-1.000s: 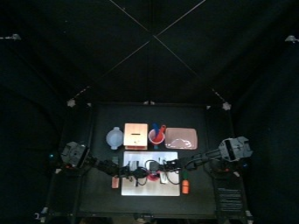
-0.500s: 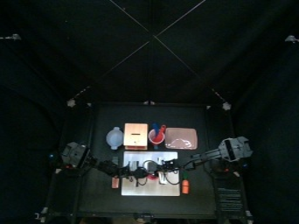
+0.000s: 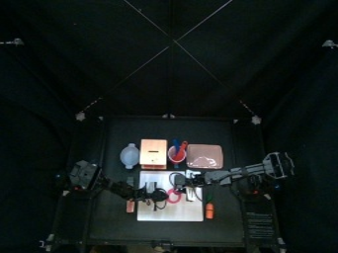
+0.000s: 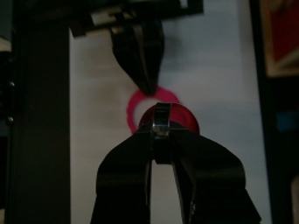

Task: Get the cutter from the drawer then cut the dough then place the extra dough in the bowl
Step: Place the extra dough in the bowl

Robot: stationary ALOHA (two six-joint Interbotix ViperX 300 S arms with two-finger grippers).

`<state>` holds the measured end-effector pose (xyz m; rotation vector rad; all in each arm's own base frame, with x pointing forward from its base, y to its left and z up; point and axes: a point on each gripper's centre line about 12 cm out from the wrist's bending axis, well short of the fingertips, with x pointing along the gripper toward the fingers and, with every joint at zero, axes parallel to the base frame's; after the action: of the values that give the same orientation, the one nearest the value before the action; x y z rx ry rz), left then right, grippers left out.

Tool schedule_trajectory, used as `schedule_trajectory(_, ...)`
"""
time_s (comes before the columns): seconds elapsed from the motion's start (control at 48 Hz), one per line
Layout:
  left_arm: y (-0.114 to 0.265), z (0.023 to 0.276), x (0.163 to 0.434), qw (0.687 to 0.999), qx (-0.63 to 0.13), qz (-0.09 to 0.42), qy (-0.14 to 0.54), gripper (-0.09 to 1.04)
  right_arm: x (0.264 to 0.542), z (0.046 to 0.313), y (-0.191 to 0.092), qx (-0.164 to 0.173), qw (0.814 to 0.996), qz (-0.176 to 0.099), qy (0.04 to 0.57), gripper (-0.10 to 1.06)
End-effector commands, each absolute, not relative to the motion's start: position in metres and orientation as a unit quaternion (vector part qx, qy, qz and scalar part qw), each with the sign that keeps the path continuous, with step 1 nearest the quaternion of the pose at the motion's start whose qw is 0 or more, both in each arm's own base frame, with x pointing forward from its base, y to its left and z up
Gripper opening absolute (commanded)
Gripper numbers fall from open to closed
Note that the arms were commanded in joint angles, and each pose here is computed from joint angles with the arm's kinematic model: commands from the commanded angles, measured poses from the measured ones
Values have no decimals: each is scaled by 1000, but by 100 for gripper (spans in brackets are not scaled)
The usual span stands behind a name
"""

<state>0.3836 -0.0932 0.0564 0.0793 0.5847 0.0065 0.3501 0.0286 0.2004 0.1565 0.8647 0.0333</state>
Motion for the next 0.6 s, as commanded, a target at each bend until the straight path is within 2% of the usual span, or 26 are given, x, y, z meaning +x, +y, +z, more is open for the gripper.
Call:
schedule_trajectory(0.021,-90,61,382,957,28,11,289,54,330,209,22,79,909,10,409,52)
schedule_trajectory(0.208,-85,68,373,957,22,17,289,54,301,191,18,84,902,2,423,52)
schedule_trajectory(0.604,-76,93,370,964,10,27,263,54,289,165,18,93,902,-4,422,53)
